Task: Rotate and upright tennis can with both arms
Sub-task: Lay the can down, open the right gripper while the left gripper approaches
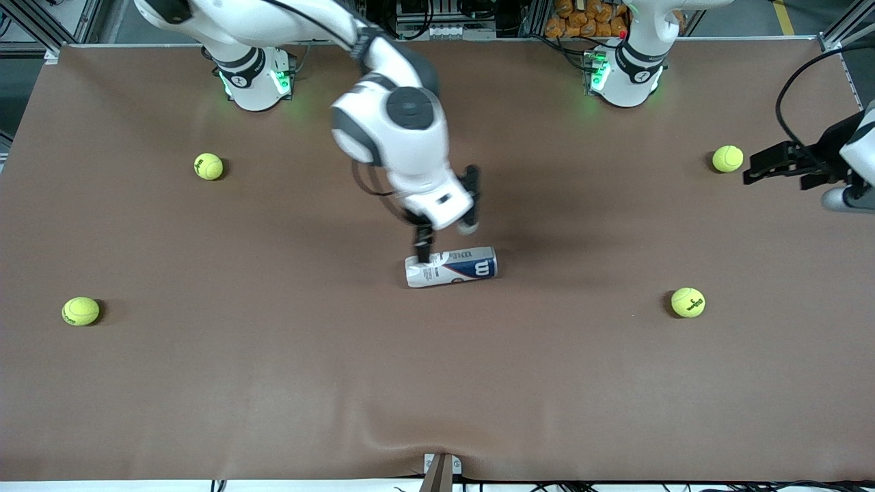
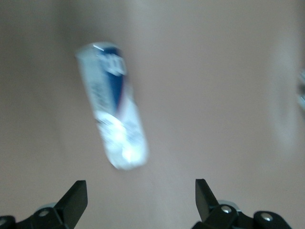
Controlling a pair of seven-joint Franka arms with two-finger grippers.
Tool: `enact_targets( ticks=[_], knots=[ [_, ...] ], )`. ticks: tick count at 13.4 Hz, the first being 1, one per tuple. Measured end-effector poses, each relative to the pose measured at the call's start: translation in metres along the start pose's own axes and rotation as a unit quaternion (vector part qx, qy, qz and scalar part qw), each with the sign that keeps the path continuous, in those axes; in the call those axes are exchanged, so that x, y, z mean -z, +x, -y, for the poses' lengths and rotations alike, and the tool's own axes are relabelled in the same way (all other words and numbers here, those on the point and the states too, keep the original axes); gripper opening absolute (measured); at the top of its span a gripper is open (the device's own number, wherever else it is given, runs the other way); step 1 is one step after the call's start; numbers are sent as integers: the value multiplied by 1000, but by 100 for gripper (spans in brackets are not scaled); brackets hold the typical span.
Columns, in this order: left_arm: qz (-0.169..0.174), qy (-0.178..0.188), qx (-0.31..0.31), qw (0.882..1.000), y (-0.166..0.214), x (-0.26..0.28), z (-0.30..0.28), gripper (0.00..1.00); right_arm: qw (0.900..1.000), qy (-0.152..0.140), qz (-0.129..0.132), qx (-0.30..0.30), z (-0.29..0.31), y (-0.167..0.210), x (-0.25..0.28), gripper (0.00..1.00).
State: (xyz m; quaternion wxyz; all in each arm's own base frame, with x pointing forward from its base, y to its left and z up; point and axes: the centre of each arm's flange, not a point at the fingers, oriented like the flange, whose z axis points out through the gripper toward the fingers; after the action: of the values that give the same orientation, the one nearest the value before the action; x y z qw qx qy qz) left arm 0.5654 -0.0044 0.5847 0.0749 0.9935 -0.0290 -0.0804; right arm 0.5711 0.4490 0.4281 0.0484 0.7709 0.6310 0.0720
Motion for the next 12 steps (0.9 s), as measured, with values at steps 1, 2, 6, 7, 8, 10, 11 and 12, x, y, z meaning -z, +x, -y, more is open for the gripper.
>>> enact_targets(
  ticks=[1, 2, 6, 7, 8, 10, 11, 12],
  knots=[
    [8, -20, 3, 1000, 4, -10, 2, 100, 999, -5, 2, -36, -28, -26, 7, 100],
    [17, -43, 6, 999, 9, -20, 2, 100, 997, -7, 9, -71, -54, -55, 10, 100],
    [55, -130, 17, 990, 30, -65, -1, 100, 979, 2, 54, -198, -118, -154, 26, 100],
    [66, -156, 25, 985, 32, -79, 2, 100, 975, 2, 62, -214, -125, -172, 36, 100],
    [77, -180, 34, 980, 33, -92, 5, 100, 971, -3, 68, -230, -129, -184, 50, 100],
    [85, -210, 50, 973, 34, -118, 7, 100, 954, -19, 98, -283, -128, -205, 81, 100],
    [87, -219, 55, 970, 35, -131, 6, 100, 944, -23, 109, -311, -125, -214, 98, 100],
    [88, -228, 59, 968, 35, -143, 0, 100, 934, -21, 112, -339, -122, -226, 116, 100]
  ],
)
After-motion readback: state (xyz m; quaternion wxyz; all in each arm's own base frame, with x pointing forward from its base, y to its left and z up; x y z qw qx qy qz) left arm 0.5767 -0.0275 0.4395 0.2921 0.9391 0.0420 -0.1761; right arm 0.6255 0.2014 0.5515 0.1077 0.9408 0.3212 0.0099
